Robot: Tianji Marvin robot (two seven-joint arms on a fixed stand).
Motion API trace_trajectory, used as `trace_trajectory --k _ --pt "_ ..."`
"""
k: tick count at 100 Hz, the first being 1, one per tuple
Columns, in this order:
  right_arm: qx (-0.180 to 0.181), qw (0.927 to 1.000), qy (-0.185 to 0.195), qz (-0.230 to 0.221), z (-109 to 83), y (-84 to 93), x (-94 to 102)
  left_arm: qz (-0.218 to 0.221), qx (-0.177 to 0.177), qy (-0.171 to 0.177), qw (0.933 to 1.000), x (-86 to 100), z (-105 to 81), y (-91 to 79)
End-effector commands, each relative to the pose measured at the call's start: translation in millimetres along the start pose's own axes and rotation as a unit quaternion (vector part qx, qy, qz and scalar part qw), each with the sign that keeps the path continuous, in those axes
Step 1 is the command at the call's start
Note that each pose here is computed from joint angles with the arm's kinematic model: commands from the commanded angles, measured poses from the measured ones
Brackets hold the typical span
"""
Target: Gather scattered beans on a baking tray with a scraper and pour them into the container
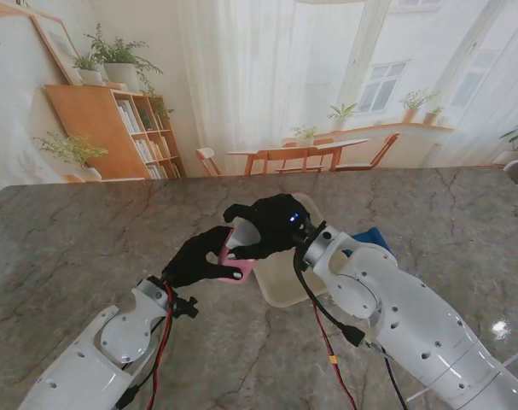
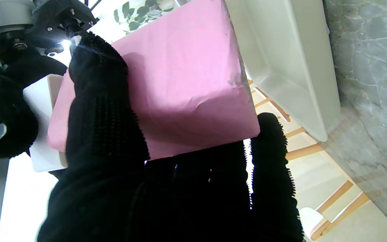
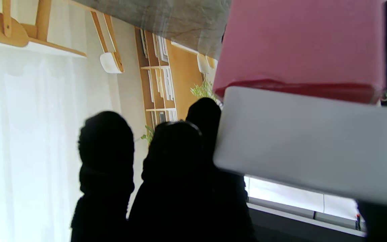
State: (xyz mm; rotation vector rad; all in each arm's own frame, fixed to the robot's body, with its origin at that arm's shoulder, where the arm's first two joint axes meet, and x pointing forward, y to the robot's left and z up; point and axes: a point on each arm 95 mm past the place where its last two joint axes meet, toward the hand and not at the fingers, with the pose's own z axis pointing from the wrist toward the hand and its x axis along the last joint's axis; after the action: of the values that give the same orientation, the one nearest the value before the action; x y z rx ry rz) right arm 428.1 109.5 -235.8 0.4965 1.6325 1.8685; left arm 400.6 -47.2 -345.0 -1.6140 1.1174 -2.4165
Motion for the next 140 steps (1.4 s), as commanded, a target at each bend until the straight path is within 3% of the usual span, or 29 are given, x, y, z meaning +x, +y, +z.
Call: trace_trajectory --k 1,44,73,99,124,140 --pt "0.018 0.9998 0.000 0.006 -2.3 -2.8 4.0 -0.002 0.002 0.002 1.0000 3.1 1.3 0.9" --pt "0.038 0.9983 -0.009 0.042 -12.7 5.9 -1.9 -0.001 -0.006 -0.007 1.0000 -0.4 1.0 0.7" --pt "0.004 0.9991 -0.040 0.015 -24.2 22.2 -20.2 0.000 -0.008 -0.009 0.9999 -1.5 0.0 -0.5" --pt "0.001 0.9987 0.048 0.016 -37.8 31.4 -33.6 -0.001 -0.009 -0.005 0.9999 -1.5 0.1 -0.6" --pt "0.064 0.9915 0.113 -0.004 -42.2 31.6 -36.3 -0.001 -0.010 -0.002 0.9999 -1.1 0.9 -0.4" --pt "0.073 0.9876 0.135 -0.034 -37.7 27.5 -35.6 -0.003 -0.010 0.000 0.9999 -0.6 1.1 0.1"
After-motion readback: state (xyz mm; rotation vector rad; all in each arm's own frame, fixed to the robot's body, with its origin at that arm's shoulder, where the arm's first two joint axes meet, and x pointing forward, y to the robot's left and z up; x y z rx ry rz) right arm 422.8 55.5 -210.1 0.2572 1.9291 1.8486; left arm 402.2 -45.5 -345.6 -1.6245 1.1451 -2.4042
